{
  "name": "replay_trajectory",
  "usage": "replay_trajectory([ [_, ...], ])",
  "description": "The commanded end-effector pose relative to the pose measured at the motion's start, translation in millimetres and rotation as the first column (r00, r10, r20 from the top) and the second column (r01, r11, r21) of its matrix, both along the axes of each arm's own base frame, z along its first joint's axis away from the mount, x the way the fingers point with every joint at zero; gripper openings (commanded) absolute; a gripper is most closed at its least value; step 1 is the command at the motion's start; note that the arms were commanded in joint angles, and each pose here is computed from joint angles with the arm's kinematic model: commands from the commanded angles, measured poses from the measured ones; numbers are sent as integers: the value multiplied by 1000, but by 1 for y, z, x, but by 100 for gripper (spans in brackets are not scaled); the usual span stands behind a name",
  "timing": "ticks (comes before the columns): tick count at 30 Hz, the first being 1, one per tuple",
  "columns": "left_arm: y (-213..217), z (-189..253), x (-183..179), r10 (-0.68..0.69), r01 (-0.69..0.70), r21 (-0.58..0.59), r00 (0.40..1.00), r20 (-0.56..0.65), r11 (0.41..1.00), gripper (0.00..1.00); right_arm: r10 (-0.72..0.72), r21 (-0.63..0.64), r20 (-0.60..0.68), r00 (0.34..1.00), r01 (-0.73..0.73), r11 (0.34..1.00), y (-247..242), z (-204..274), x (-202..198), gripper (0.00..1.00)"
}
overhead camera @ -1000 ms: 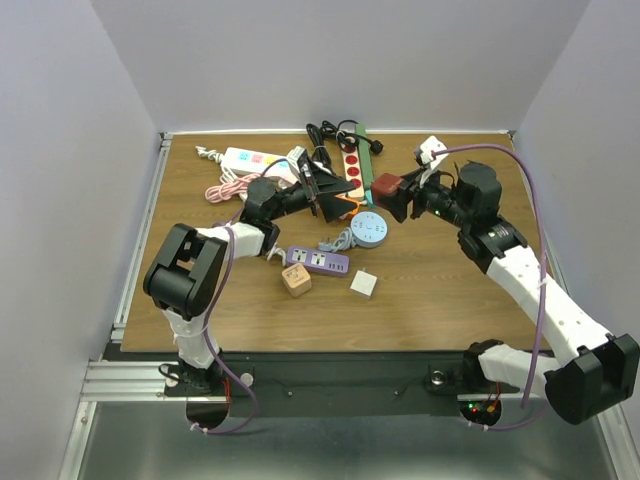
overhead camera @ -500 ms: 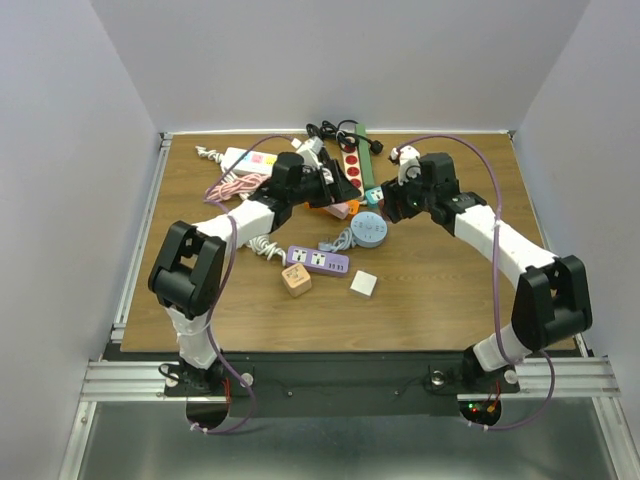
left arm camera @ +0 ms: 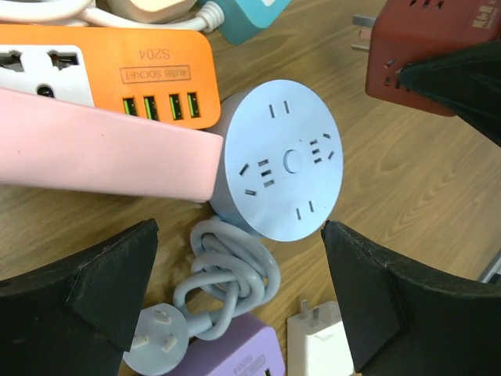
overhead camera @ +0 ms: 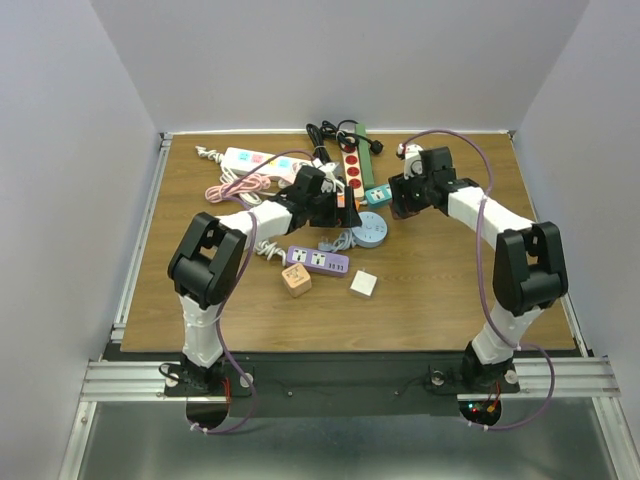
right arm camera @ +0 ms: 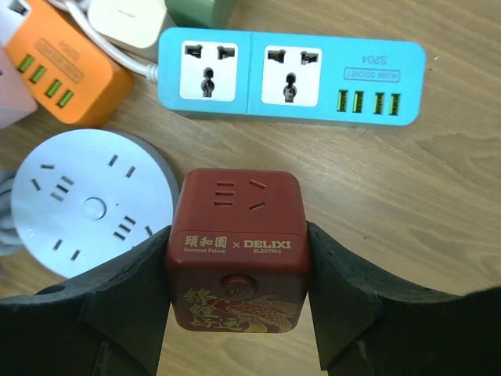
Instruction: Insert the plug
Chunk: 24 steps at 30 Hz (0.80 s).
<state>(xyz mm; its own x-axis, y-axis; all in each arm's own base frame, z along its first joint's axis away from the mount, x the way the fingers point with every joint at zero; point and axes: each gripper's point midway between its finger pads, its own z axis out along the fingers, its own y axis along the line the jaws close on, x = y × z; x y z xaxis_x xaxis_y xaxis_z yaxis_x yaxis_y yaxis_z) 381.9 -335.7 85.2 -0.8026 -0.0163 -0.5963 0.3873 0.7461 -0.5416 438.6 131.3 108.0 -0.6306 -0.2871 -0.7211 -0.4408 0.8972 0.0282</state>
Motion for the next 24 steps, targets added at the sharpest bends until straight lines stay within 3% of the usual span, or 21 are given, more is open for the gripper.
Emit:
replay_trajectory([
  [1, -7, 13, 12, -20, 20, 0, 998, 59, 1000, 98, -13, 10, 40, 999, 12, 1000, 4, 12, 19, 0],
  [6, -16, 10, 20, -26, 27, -15, 997, 68, 1000, 98, 3, 20, 28, 1000, -3, 1000, 9, 2, 28, 0],
  [16, -22, -5, 30, -43, 44, -1, 996, 74, 999, 82, 71, 59, 5, 997, -71, 996, 33, -7, 15, 1],
  [24, -31, -6, 28, -82, 85, -46, 993, 80, 995, 78, 118, 76, -19, 993, -116, 990, 56, -15, 3, 0],
])
